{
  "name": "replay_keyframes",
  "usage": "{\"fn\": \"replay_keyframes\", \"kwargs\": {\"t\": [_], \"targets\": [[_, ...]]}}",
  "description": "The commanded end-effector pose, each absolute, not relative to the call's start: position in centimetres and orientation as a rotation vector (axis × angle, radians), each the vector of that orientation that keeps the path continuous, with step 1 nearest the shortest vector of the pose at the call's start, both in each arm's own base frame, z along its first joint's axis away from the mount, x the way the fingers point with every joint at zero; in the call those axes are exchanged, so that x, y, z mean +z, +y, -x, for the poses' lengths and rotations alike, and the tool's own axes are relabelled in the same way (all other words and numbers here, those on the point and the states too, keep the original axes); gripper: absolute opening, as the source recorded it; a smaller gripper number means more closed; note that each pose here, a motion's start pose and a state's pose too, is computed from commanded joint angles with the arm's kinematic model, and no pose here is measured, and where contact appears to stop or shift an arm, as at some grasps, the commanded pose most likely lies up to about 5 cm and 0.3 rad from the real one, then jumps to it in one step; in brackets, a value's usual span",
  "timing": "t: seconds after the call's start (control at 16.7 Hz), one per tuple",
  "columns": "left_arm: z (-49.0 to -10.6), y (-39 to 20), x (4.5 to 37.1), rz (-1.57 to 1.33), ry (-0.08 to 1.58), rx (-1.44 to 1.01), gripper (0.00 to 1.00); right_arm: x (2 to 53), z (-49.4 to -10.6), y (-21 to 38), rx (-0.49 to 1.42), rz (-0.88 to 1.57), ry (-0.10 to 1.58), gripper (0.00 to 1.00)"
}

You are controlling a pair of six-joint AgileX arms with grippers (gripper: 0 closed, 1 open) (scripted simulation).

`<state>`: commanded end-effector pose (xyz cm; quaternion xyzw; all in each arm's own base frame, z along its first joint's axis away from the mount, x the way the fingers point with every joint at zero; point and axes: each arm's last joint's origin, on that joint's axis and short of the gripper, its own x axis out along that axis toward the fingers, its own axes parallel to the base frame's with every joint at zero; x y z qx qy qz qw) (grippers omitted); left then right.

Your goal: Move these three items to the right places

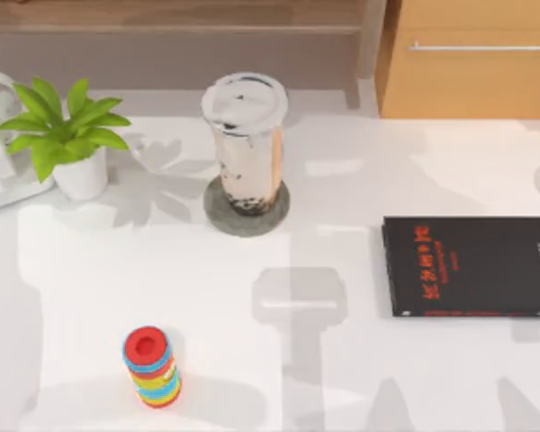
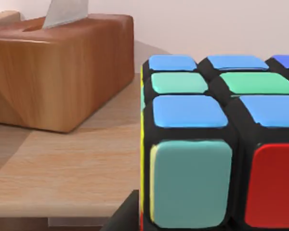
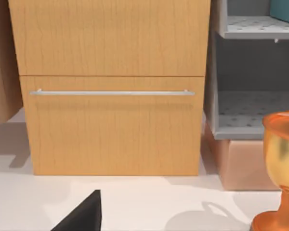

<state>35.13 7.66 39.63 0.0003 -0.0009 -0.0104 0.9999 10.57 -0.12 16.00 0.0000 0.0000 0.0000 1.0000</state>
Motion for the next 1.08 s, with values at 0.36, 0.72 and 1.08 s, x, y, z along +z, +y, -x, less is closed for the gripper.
{"fn": "replay_keyframes", "kwargs": {"t": [0.36, 0.72, 1.08], "targets": [[-37.9, 9.8, 41.5, 0.003, -0.084, 0.046, 0.0, 16.0, -10.6, -0.1, 0.0, 0.0, 0.0, 1.0], [-43.7, 7.9, 40.4, 0.015, -0.035, -0.012, 0.0, 16.0, -10.6, -0.1, 0.0, 0.0, 0.0, 1.0], [-45.1, 7.2, 39.5, 0.002, 0.0, -0.029, 0.0, 16.0, -10.6, -0.1, 0.0, 0.0, 0.0, 1.0]]}}
